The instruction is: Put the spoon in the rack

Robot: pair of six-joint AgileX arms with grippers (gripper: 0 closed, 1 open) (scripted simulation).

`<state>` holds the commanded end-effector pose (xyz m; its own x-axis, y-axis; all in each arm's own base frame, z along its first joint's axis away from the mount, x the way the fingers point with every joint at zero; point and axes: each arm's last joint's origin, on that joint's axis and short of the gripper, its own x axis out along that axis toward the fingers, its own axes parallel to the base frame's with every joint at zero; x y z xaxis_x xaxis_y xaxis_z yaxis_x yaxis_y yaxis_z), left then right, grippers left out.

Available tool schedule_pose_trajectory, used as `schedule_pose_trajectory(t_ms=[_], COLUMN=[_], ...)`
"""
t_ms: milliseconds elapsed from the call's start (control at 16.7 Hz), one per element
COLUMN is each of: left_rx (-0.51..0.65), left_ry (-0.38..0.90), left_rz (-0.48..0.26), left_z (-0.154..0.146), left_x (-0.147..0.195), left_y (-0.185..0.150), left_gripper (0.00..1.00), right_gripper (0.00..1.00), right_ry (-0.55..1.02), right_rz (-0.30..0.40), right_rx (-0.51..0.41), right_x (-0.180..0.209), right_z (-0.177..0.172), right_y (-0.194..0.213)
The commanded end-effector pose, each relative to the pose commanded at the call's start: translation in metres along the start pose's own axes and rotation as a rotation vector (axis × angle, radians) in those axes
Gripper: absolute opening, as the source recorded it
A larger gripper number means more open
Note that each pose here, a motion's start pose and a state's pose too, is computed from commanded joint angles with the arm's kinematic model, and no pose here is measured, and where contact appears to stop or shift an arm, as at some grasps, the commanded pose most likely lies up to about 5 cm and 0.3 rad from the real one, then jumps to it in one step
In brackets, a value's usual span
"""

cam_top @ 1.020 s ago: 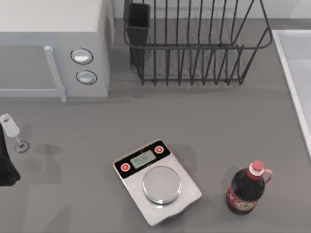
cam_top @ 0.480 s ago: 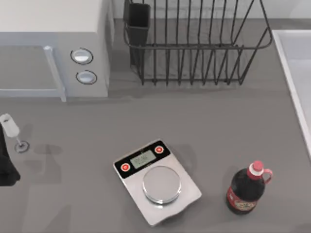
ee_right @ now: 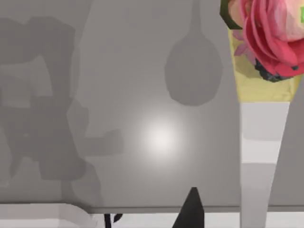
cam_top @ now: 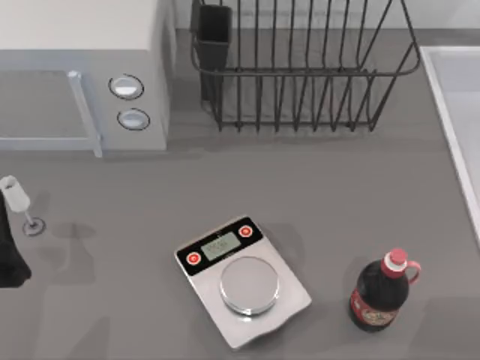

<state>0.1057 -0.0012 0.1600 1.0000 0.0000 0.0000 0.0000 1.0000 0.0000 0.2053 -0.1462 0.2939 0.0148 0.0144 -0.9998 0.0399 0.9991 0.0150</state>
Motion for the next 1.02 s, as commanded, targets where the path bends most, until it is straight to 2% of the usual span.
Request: schedule_pose_trajectory(t_ms=[180,540,660,780,1020], left_rx=[0.000,0.000,0.000,0.000,0.000], left_ry=[0.000,0.000,0.000,0.000,0.000], left_rz=[0.000,0.000,0.000,0.000,0.000], left_z=[0.000,0.000,0.000,0.000,0.000], left_x=[0.000,0.000,0.000,0.000,0.000], left_y=[0.000,0.000,0.000,0.000,0.000], left_gripper=[1.00,1.00,1.00,1.00,1.00], right_gripper=[0.00,0.00,0.00,0.00,0.00], right_ry=[-0.022,-0.026,-0.058,-0.120,-0.336], right_rz=[-0.015,-0.026,-0.089,-0.184,-0.377], right_rx=[0.000,-0.004,-0.025,-0.066,-0.187], right_x=[-0.021,-0.020,-0.023,-0.028,-0.036], right_z=[-0.006,-0.003,0.007,0.025,0.071], right_y=[0.006,0.007,0.014,0.030,0.096])
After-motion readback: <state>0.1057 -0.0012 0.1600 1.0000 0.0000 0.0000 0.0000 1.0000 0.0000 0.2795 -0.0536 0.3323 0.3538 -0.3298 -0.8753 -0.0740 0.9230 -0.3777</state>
